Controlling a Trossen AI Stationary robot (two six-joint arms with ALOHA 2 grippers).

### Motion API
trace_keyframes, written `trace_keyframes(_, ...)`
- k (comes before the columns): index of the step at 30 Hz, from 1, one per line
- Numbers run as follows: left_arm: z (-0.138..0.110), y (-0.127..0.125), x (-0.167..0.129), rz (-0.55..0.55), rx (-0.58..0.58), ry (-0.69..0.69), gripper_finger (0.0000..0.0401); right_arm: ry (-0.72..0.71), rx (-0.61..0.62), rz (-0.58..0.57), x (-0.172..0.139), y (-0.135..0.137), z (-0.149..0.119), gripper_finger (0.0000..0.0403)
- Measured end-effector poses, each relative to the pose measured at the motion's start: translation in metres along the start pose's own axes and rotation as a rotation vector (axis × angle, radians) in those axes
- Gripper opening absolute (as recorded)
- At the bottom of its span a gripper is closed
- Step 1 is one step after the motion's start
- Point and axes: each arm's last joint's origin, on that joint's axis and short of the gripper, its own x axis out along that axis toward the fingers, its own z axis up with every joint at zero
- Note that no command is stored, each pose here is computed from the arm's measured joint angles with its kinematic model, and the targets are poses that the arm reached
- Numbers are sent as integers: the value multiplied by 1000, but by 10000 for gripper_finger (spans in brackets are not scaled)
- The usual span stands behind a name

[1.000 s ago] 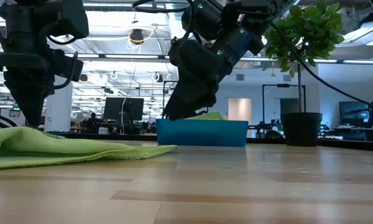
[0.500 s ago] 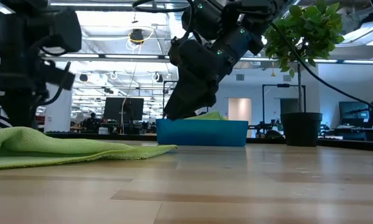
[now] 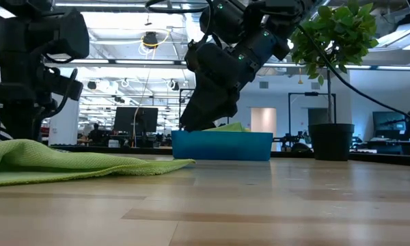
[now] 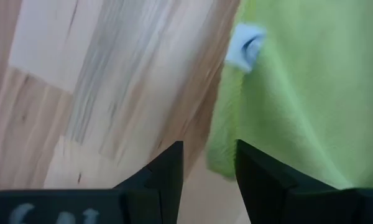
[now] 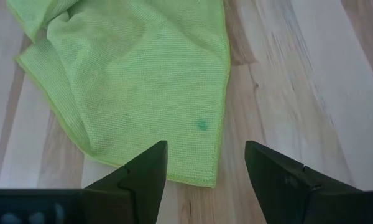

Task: Fold microfiber towels
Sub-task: Fold the light green microfiber cloth

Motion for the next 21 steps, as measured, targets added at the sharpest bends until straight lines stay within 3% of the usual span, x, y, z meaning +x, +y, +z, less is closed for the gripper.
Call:
trace_keyframes(6, -4, 1, 6, 3, -56, 10, 122, 0, 0, 0, 0, 0, 0, 240)
trace_keyframes(13, 4, -3, 4, -38, -60, -59, 11, -3, 0, 0, 0, 0, 0, 240)
trace_keyframes(21, 17, -11, -7, -100, -37, -154, 1, -16, -95, 0, 0, 0, 2, 240)
